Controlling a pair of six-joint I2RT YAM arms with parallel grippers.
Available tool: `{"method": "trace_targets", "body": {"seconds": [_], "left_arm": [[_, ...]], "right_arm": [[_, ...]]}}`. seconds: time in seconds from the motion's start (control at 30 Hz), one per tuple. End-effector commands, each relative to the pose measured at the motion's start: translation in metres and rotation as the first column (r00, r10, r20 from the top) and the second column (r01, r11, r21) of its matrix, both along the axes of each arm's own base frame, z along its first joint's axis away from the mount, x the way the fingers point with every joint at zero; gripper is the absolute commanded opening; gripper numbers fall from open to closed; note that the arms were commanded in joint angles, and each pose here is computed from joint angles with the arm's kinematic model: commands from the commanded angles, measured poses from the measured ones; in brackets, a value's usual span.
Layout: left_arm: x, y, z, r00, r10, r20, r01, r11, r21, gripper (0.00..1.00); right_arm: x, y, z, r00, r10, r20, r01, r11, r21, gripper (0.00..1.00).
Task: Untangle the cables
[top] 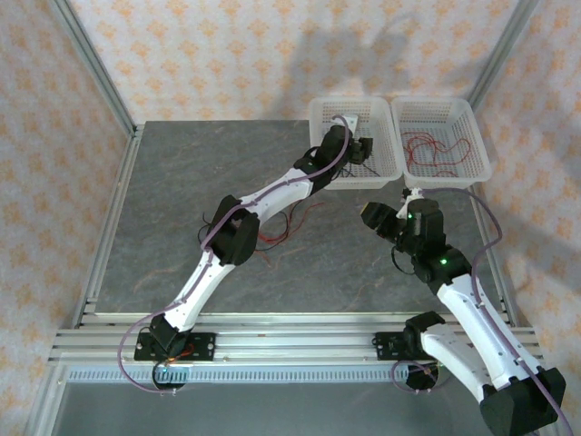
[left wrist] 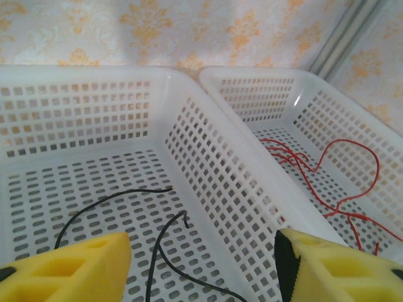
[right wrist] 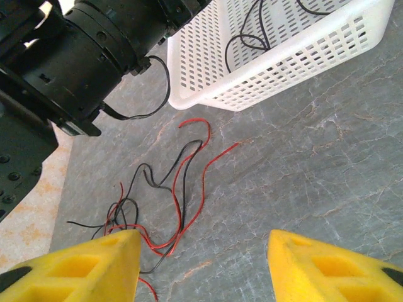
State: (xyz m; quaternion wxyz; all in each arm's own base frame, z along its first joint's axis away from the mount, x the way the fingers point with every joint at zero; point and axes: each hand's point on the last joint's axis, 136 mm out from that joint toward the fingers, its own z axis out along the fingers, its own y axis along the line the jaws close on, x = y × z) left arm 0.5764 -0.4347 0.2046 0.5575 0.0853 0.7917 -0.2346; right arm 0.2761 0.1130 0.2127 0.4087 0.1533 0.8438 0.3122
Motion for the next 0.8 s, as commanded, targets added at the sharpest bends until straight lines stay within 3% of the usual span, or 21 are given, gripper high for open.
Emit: {"method": "trace_targets", "body": {"seconds": [0.0, 0.17, 0.4, 0.53, 0.77], "left_arm": [[-0.013, 0.004, 0.07, 0.996, -0.002, 0.089, 0.004, 1.0, -0.02, 0.66], [-0.028, 0.026, 0.103, 0.993, 0.042, 0.112, -0.039, 0.999, -0.034, 0.67], [-0.072, 0.086, 0.141, 0.98, 0.153, 0.127, -0.151, 0.988, -0.027, 0.69], [-0.102, 0.124, 0.142, 0.973, 0.214, 0.085, -0.215, 0.977, -0.003, 0.69], [-0.154, 0.183, 0.107, 0.953, 0.302, -0.015, -0.301, 0.952, 0.052, 0.69]], "right_arm": [[0.0, -0.002, 0.004, 1.0, -0.014, 0.005, 0.014, 1.0, -0.009, 0.55], [0.002, -0.002, -0.004, 1.0, -0.014, -0.024, 0.013, 1.0, -0.019, 0.55], [0.007, 0.025, -0.024, 0.997, 0.043, -0.071, -0.043, 0.999, -0.006, 0.55], [0.01, 0.055, -0.036, 0.991, 0.096, -0.097, -0.098, 0.995, -0.019, 0.54], [0.015, 0.126, -0.067, 0.965, 0.198, -0.171, -0.207, 0.977, -0.041, 0.52]]}}
